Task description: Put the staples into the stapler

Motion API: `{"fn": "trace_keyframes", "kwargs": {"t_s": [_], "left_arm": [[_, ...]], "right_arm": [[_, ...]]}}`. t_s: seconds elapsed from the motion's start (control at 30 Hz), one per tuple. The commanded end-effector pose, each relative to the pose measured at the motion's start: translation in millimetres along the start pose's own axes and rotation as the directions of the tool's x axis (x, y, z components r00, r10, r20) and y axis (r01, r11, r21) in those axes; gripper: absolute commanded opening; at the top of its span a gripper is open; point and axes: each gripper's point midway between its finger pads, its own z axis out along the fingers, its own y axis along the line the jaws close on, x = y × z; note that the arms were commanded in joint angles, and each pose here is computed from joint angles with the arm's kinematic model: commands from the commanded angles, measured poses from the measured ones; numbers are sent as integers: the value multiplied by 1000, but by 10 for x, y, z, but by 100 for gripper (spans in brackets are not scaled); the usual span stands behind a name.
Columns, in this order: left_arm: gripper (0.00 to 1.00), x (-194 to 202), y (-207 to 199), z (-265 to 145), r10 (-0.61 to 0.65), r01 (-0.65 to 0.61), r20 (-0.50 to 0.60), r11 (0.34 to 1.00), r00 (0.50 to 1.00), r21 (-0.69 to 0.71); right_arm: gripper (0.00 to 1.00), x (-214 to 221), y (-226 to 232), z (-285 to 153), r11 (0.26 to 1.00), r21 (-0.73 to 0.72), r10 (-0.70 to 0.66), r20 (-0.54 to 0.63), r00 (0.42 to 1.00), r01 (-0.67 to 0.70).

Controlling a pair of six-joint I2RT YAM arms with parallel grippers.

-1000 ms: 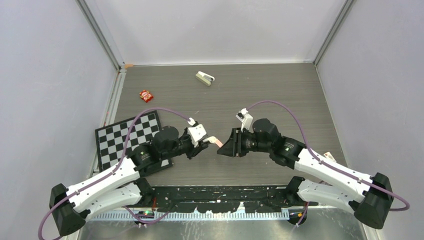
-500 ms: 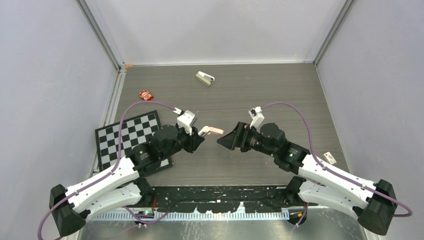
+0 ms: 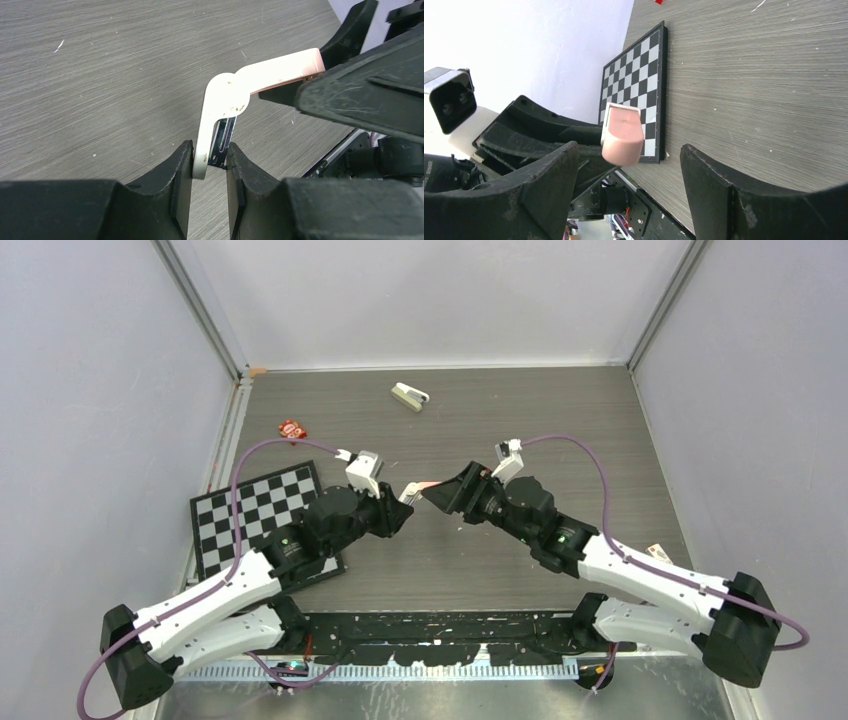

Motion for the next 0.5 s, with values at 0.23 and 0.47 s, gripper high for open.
{"fn": "trace_keyframes", "kwargs": {"t_s": [0.23,0.47], "left_arm": [[0,-375,-220,-42,-95,85,122,993,988,82],[0,-341,-212,-36,-98,87,126,992,987,89]], "right_arm": [[70,-181,397,314,998,-61,36,71,997,-32],[55,-149,398,453,998,-49,39,60,997,-36]]}}
